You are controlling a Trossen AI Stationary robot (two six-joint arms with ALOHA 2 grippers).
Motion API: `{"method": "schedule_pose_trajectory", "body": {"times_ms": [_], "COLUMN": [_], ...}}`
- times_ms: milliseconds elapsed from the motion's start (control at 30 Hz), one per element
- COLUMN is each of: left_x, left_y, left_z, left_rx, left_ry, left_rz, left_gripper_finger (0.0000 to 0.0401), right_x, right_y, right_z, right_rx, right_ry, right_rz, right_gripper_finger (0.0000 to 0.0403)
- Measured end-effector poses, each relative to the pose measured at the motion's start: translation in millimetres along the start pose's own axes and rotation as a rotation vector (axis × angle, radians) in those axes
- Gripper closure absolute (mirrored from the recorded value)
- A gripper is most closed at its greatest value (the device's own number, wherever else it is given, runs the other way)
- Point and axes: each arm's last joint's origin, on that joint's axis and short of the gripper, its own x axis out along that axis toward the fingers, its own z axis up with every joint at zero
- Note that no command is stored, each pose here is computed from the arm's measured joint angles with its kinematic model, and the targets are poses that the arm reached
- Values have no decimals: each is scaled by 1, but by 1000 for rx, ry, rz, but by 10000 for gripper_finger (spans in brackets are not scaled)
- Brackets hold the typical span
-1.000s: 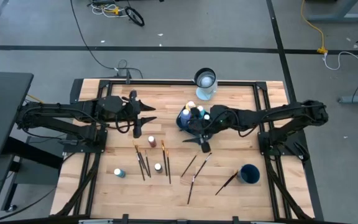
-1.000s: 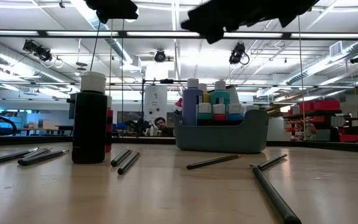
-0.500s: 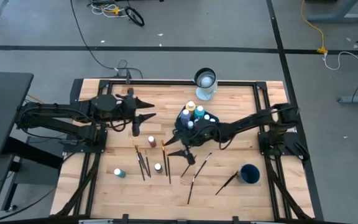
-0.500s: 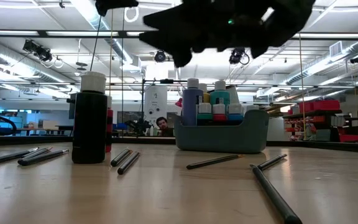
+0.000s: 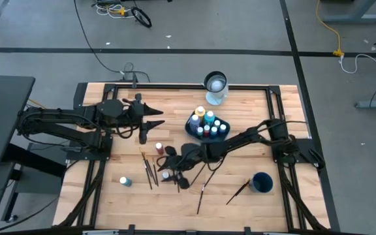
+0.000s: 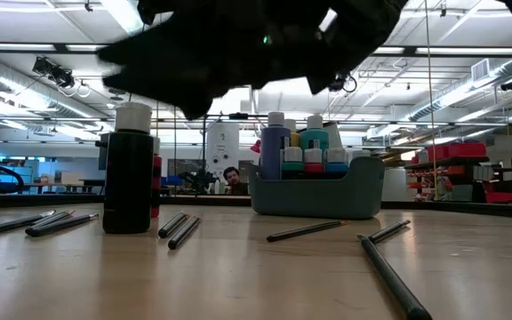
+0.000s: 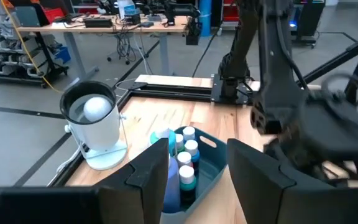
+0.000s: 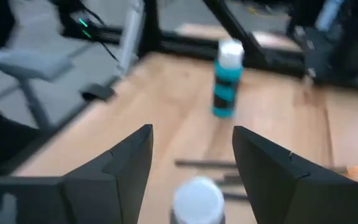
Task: Pick & Place Paint Supplies
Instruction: Put the black paint bottle into the green bin
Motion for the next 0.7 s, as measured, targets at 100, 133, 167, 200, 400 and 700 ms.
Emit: {"method": "schedule_pose_trajectory", "body": {"times_ms": [100,133,167,200,400,700], "left_x": [0,0,-1,-1,-3,-5], "left_y": [-2,-2,-3,-4,-12,-18], "left_z": [0,0,0,0,0,0], "left_rx": [-1,-1,0,1,8,27], "left_ry": [-1,-2,-2,-2,-2,-3], "left_rz": [-9,-13,-18,-23,-80,-112], "left_gripper_finger": [230,230,230,230,230,230], "right_x": [8,9,9,9,9,8], "right_y": [0,0,0,0,3,3], "right_z": [-12,-14,-16,-16,-17,-17], "right_rx": [-5,0,11,21,43,68], "right_ry": [33,42,52,54,72,99], "right_rz": [-88,-112,-128,-127,-122,-118], "right_gripper_finger": [182,182,182,182,193,293]}}
